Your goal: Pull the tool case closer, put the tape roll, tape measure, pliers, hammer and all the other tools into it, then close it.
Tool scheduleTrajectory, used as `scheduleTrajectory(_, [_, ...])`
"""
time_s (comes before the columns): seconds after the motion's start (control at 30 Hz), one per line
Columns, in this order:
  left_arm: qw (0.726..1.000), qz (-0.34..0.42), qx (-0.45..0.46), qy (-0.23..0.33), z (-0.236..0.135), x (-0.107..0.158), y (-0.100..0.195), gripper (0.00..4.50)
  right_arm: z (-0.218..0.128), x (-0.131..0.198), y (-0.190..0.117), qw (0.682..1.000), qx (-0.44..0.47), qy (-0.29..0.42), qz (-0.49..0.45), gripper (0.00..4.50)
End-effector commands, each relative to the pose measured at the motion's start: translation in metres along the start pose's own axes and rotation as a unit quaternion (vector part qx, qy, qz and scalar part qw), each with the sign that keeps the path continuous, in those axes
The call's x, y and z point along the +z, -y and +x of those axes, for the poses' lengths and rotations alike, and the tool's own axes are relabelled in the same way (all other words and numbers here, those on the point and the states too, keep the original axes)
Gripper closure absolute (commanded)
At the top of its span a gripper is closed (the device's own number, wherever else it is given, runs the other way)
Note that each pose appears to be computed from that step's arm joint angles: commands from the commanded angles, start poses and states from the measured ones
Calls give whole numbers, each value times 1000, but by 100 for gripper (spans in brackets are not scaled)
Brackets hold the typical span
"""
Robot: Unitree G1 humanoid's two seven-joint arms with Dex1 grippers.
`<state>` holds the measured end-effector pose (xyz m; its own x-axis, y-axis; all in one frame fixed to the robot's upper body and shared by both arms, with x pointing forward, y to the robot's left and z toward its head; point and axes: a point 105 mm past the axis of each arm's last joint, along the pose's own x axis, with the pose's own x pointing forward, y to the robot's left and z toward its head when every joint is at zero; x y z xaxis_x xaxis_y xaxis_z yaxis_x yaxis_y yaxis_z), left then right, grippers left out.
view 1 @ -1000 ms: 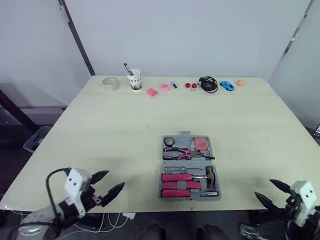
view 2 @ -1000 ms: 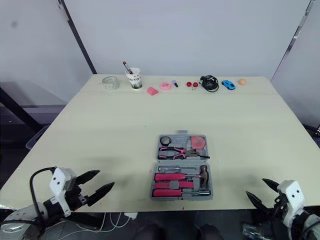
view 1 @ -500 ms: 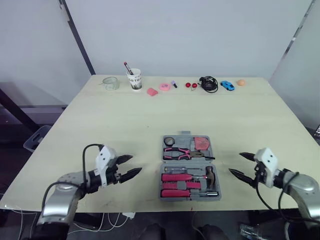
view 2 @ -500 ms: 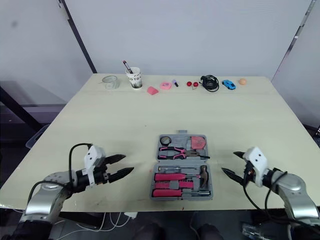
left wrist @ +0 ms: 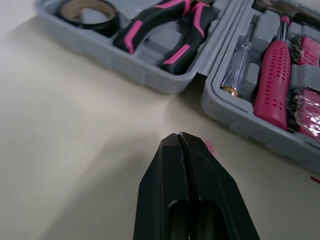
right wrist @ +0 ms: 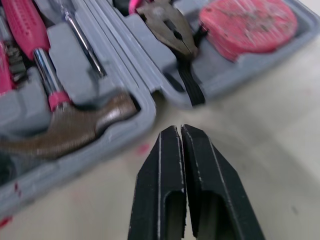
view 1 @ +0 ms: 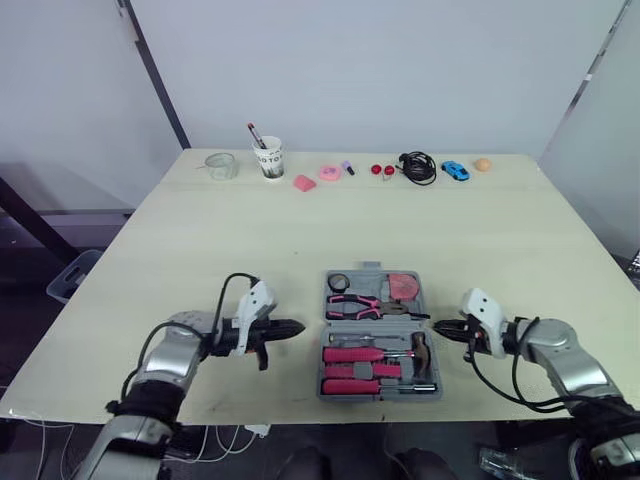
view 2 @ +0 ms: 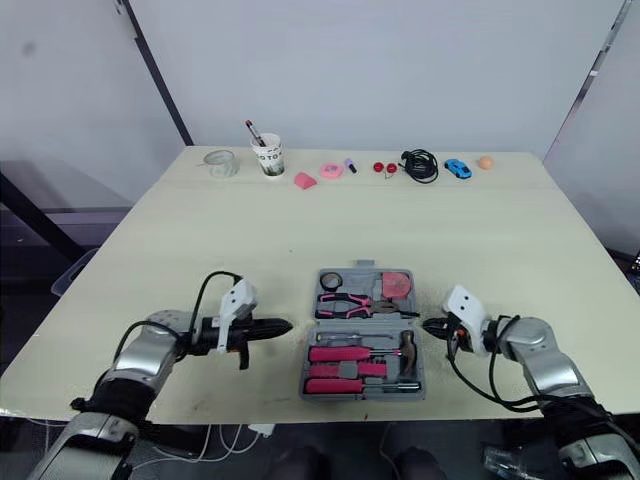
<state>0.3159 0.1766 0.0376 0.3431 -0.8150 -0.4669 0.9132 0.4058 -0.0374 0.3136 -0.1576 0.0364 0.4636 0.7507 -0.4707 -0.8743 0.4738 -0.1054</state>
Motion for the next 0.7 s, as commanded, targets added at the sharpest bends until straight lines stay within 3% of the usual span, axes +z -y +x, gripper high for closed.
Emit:
scheduleTrajectory(0.03, [999, 12, -31, -19, 7, -3, 4, 450, 1, 5, 2, 1000, 8, 0, -20, 443])
scheduleTrajectory(0.7, [999, 5, -38, -18, 26, 1, -1, 450, 9, 2, -6, 999, 26, -3, -30, 443])
